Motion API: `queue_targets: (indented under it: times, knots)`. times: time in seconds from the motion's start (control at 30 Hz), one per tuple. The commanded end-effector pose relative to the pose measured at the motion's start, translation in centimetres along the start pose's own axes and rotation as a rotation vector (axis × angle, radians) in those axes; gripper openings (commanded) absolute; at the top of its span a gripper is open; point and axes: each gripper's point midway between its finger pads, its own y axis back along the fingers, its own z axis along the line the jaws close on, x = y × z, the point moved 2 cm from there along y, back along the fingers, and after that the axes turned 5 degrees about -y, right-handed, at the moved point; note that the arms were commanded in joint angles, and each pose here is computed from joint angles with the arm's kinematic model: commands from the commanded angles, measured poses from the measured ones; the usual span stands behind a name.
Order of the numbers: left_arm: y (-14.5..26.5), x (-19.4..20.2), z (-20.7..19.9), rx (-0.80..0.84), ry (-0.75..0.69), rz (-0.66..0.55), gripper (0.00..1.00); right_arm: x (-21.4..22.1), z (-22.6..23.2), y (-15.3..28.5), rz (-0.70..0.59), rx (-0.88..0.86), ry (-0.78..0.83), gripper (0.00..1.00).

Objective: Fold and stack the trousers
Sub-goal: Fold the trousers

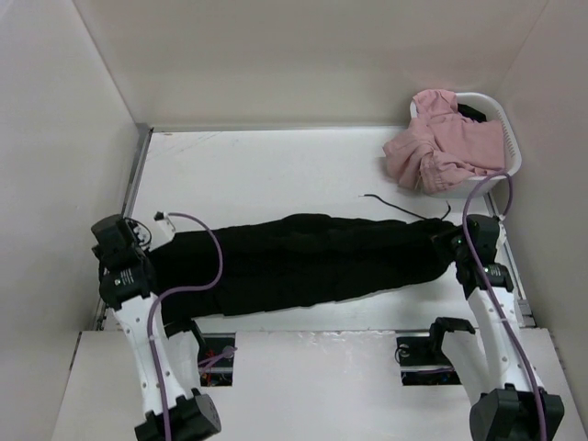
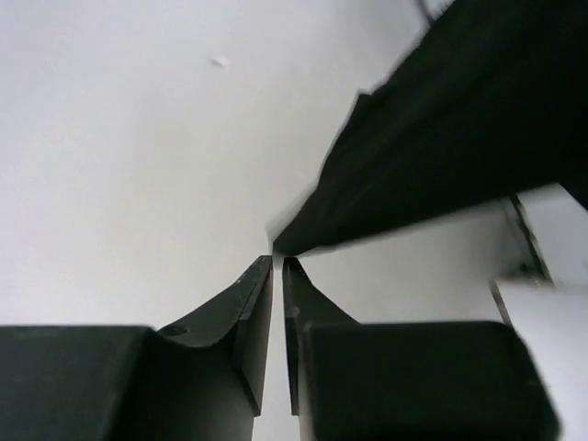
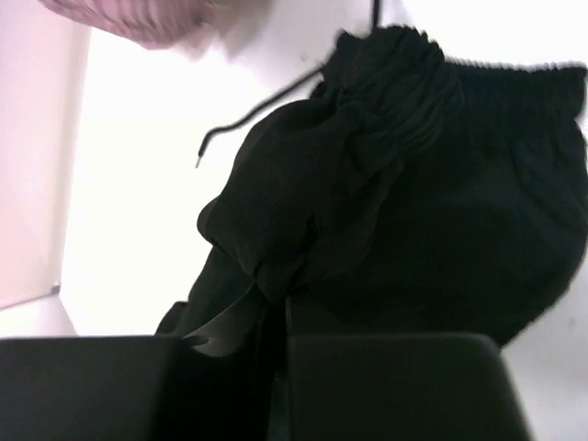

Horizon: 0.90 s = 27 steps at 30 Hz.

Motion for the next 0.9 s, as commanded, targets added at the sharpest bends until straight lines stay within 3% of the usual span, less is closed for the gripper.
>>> queue_targets:
  times: [0.0,0.13,0.2,0.23,0.33,0.5,0.57,0.67,0.77,0.87]
  knots:
    - [2.8,1.4,-6.7,0.272,-0.149,0.039,0.11,1.3,-3.3,0.6,0.036,0.108,-0.077,0.12]
    - [6.8,2.9,-14.3,0.585,-0.308,0.039,0.24,1.4,-5.8,1.3,0.017,0.177,-0.121,0.28]
    - [8.3,3.5,-16.8,0.687,-0.374,0.037,0.44,1.0,-6.6,1.7,-0.01,0.207,-0.124,0.62]
    - [8.7,3.9,-17.5,0.717,-0.401,0.047,0.51,0.8,-6.6,1.8,-0.017,0.208,-0.123,0.71]
    - [8.6,3.8,-16.7,0.682,-0.426,0.045,0.59,0.1,-5.2,2.3,-0.027,0.172,-0.071,1.0]
    - [4.7,0.7,-11.2,0.548,-0.3,-0.014,0.63,0.7,1.6,3.8,0.012,0.013,0.303,1.0]
    - [2.0,-1.4,-9.8,0.513,-0.246,-0.087,0.63,3.1,3.7,4.2,0.063,-0.023,0.459,1.0]
    - [-1.1,-6.0,-8.6,0.44,-0.259,-0.245,0.65,10.9,4.8,3.3,0.259,-0.018,0.717,1.0]
    - [-1.4,-12.1,-8.6,0.404,-0.345,-0.422,0.68,16.4,3.5,2.0,0.382,0.034,0.825,1.0]
    - [0.5,-17.9,-11.9,0.483,-0.45,-0.592,0.68,19.8,1.6,0.9,0.45,0.099,0.79,1.0]
